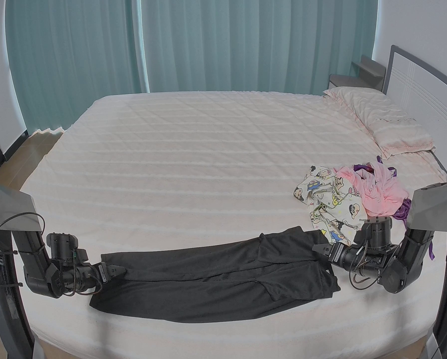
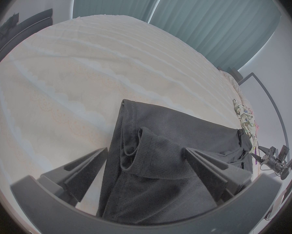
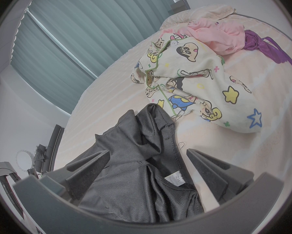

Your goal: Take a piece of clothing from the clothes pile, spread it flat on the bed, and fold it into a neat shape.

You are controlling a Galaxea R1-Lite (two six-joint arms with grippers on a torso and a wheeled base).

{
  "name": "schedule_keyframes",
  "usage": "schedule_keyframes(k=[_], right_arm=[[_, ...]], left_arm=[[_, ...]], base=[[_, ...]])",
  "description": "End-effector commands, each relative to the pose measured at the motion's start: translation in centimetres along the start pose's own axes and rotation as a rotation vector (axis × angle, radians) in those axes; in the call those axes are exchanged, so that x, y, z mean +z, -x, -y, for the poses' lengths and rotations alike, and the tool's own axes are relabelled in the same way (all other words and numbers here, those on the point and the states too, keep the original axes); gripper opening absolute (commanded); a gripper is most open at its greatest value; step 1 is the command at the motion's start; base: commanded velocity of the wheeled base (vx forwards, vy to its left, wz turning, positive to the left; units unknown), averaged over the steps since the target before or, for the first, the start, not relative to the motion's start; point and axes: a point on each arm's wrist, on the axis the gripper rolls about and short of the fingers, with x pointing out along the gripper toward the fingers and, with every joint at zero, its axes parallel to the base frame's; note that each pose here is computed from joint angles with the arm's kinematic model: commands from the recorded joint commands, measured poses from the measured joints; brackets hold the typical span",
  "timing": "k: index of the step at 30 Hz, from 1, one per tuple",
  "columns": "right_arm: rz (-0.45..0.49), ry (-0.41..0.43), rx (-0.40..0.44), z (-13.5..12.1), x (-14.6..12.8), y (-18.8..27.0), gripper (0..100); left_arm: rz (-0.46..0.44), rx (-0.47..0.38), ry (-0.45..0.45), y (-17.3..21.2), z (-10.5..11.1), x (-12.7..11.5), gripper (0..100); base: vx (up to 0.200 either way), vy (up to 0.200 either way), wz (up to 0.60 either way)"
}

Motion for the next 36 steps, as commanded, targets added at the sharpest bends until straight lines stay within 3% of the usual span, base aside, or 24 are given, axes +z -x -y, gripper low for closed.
schedule_keyframes(k=[1,7,8,28,29,36], right_arm=[[-0.003,0.001,-0.001,0.0,-0.1,0.0,100],[-0.004,0.000,0.003,0.0,0.0,0.0,100],[-0.004,0.000,0.003,0.0,0.0,0.0,100],[-0.003,0.000,0.004,0.0,0.0,0.0,100],[-0.003,0.000,0.004,0.0,0.0,0.0,100],[-0.003,-0.001,0.002,0.1,0.0,0.0,100]], left_arm=[[-0.011,-0.004,-0.002,-0.2,0.0,-0.3,100],[-0.016,-0.020,-0.019,-0.5,0.7,-0.6,100],[-0.015,-0.021,-0.021,-0.5,0.7,-0.5,0],[0.004,0.001,0.001,0.1,0.0,-0.1,0],[0.002,0.004,0.003,0.1,-0.1,-0.1,100],[0.016,-0.006,0.011,0.7,0.1,0.1,100]], base=[[0.000,0.000,0.00],[0.000,0.000,0.00],[0.000,0.000,0.00],[0.000,0.000,0.00],[0.000,0.000,0.00],[0.000,0.000,0.00]])
